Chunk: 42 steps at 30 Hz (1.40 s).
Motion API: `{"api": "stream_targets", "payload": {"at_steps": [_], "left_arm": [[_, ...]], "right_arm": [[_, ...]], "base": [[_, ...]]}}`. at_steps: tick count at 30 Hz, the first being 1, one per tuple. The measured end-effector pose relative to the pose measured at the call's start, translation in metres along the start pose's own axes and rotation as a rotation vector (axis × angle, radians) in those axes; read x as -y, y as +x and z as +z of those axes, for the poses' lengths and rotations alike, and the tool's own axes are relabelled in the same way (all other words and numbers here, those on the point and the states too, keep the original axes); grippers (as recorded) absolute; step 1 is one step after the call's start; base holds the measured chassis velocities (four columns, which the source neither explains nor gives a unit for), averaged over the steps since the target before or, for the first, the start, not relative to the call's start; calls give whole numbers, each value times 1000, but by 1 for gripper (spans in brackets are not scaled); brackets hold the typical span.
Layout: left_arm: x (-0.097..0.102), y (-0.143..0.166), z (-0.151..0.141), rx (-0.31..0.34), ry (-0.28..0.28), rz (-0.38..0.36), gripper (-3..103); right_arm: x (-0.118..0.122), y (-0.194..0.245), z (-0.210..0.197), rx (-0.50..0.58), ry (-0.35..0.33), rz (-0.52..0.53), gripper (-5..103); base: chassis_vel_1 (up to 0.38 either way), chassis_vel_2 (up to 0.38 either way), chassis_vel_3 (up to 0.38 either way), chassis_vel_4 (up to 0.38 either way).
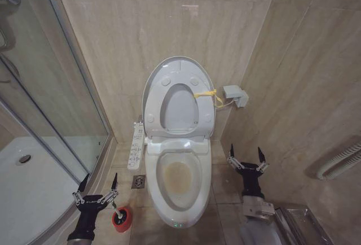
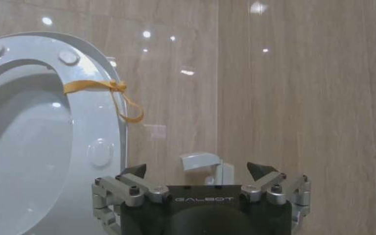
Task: Open the toilet lid, clean the toilet bowl with a toilet brush, close the toilet lid, and flush.
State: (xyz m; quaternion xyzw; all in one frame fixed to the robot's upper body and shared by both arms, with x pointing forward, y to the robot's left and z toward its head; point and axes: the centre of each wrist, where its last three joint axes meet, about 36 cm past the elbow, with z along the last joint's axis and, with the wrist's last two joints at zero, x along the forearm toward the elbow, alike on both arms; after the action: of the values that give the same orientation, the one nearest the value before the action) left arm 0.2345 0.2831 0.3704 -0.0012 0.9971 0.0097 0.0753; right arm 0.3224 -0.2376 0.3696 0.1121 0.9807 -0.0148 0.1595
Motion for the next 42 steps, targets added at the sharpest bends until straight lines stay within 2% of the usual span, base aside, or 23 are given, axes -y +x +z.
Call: {"api": "stream_targets", "payload": {"at_steps": [7, 10, 13, 17, 25, 31, 33, 38, 42], "left_arm": [[0, 0, 0, 0, 0, 0, 100], [0, 0, 0, 0, 0, 0, 100], [0, 0, 0, 0, 0, 0, 100], [0, 0, 0, 0, 0, 0, 100], [0, 0, 0, 0, 0, 0, 100], [0, 0, 0, 0, 0, 0, 100], [0, 0, 0, 0, 0, 0, 100], [0, 0, 0, 0, 0, 0, 100], [0, 0, 0, 0, 0, 0, 100]], "right_arm": [[1, -6, 4, -13, -10, 14, 100], [1, -8, 8, -4, 9, 32, 100], [5, -15, 13, 6, 75, 60, 100], [5, -24, 12, 3, 96, 87, 100], [7, -95, 22, 27, 148, 147, 100], [8, -150, 35, 41, 143, 153, 100], [8, -156, 37, 43, 144, 155, 100], [12, -219, 48, 94, 175, 170, 100], [12, -259, 40, 127, 181, 181, 100]], "base": [[-22, 26, 24, -13], [-89, 97, 81, -101], [-81, 108, 107, -117], [-27, 35, 31, -40], [13, -19, -11, 16], [0, 0, 0, 0], [0, 0, 0, 0], [0, 0, 0, 0], [0, 0, 0, 0]]}}
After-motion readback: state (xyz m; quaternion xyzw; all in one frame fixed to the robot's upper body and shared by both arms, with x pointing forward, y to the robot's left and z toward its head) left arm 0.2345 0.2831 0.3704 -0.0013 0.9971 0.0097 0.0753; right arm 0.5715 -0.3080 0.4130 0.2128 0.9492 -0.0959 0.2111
